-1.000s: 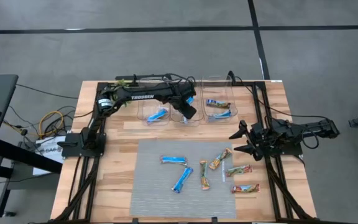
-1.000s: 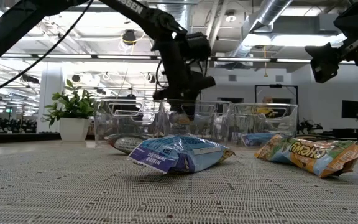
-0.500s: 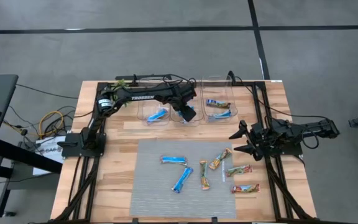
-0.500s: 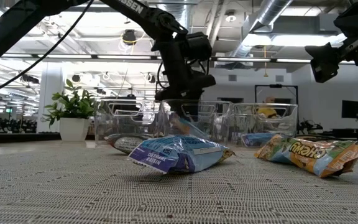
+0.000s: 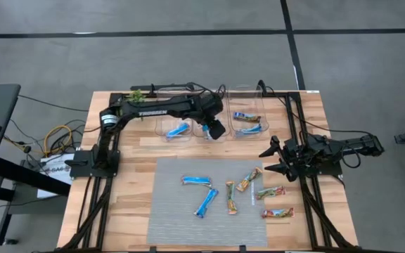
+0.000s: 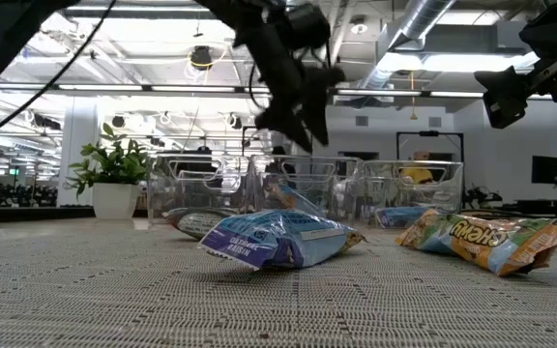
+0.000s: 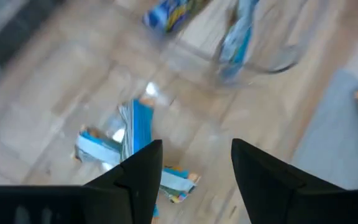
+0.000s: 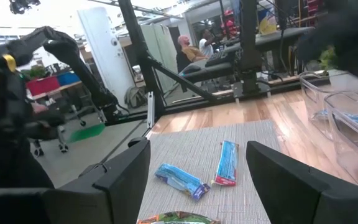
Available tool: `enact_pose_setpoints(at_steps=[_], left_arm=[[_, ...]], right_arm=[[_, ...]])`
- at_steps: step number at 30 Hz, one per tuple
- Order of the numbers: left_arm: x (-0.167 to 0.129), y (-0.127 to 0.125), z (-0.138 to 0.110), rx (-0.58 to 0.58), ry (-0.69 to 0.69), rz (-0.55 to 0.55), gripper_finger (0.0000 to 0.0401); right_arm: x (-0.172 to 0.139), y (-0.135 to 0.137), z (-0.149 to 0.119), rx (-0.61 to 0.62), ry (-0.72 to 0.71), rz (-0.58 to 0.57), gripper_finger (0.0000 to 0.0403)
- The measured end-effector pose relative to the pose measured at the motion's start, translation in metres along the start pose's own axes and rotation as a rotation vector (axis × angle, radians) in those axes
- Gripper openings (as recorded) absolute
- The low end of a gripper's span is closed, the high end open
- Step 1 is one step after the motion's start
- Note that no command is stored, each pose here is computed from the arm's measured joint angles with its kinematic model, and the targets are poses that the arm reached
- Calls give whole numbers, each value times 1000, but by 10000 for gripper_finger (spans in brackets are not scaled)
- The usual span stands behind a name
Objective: Pick and place Granola Bars by type
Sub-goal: Put the red granola bar into the left transparent bin
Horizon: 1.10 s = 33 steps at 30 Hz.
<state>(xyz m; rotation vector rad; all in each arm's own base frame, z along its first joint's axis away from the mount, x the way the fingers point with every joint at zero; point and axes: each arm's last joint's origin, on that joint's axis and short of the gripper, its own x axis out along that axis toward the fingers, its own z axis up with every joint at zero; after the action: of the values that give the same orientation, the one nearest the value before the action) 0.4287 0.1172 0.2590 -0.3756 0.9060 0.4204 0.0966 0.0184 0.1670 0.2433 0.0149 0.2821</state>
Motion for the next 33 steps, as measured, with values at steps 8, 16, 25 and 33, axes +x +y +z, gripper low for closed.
enact_pose_setpoints(at_steps=[8,16,25,33], left_arm=[[-60,-57,-9,243,-107,-116,184],[-98,-126,-59,576,-23,-226,184],[-121,-178,-112,707,81,-294,184],[-121,-176,-114,660,92,-232,184]], right_arm=[[0,0,0,0,0,0,260],[0,0,0,0,0,0,260],[0,0,0,0,0,0,260],[0,0,0,0,0,0,260]])
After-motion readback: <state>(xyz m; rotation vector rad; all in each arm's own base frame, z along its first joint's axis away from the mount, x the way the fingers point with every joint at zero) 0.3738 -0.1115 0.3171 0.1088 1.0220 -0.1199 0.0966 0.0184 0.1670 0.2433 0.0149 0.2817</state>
